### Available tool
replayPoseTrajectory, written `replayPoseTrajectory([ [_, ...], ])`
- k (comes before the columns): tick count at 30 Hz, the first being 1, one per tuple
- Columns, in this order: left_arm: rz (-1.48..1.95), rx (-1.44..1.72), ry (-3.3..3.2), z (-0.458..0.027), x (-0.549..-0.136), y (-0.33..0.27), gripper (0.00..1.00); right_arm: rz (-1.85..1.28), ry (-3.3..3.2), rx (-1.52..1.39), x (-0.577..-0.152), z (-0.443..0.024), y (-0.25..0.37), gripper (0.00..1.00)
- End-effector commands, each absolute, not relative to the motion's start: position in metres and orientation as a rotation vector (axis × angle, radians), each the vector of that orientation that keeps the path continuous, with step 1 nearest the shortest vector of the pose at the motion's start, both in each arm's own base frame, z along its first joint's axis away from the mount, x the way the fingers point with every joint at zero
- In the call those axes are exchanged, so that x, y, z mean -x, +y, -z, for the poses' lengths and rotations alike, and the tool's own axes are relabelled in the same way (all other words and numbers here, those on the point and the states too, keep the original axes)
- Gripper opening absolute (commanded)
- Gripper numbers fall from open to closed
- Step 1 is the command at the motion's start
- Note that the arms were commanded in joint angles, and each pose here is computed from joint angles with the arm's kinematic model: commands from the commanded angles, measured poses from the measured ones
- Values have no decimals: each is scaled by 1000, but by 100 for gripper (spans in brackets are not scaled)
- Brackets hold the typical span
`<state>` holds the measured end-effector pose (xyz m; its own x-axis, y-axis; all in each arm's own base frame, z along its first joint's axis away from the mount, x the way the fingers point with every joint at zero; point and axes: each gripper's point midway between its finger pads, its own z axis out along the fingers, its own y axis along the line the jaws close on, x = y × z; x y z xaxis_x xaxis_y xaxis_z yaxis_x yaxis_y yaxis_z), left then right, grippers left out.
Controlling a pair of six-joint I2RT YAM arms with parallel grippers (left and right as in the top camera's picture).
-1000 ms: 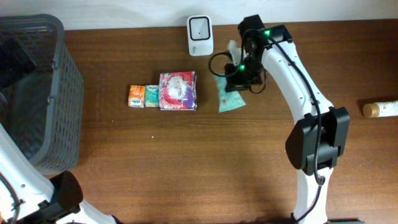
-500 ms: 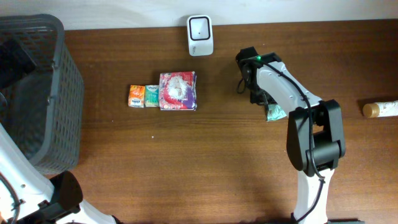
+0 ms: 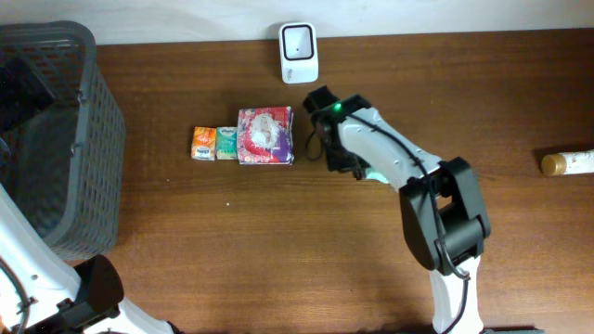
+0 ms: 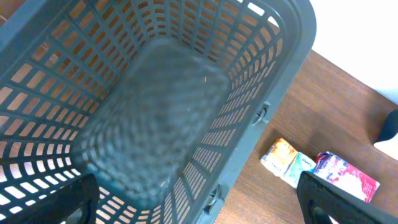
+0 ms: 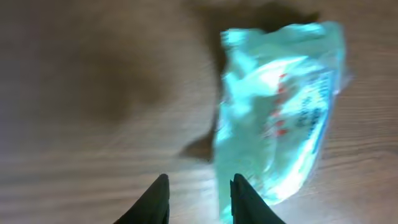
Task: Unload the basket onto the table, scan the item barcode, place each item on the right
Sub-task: 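Hold the green packet up in front of the white scanner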
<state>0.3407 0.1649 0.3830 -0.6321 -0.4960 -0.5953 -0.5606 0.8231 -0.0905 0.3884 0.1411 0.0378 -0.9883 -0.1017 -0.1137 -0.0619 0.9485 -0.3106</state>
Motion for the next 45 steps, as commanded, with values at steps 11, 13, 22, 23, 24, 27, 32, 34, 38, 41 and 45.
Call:
replayPoseTrajectory([
  [11, -129, 782, 2378, -382, -341, 165, 99, -34, 3063, 207, -428, -60, 73, 55],
  [13, -129, 782, 2378, -382, -341, 165, 99, -90, 3072, 176, -426, -48, 70, 54],
  [22, -129, 782, 2379, -382, -341, 165, 99, -150, 3076, 199, -412, -5, 84, 29],
  [23, -129, 782, 2378, -382, -341, 165, 99, -180, 3078, 181, -411, -6, 89, 20],
  [24, -129, 782, 2378, -382, -341, 165, 99, -187, 3074, 148, -413, -9, 92, 18],
  [27, -129, 782, 2378, -382, -341, 165, 99, -220, 2989, 183, -436, -33, 113, 10],
  [32, -129, 782, 2378, -382, -341, 165, 99, -287, 2617, 263, -517, -111, 160, 4],
  [34, -129, 782, 2378, -382, -341, 165, 99, -317, 2429, 278, -550, -141, 178, 5],
  [38, -129, 782, 2378, -382, -341, 165, 99, -374, 2052, 298, -601, -207, 213, 5],
  [41, -129, 782, 2378, -382, -341, 165, 99, -391, 1931, 299, -616, -220, 225, 5],
  [45, -129, 782, 2378, -382, -341, 165, 99, -436, 1823, 165, -637, -223, 230, 8],
])
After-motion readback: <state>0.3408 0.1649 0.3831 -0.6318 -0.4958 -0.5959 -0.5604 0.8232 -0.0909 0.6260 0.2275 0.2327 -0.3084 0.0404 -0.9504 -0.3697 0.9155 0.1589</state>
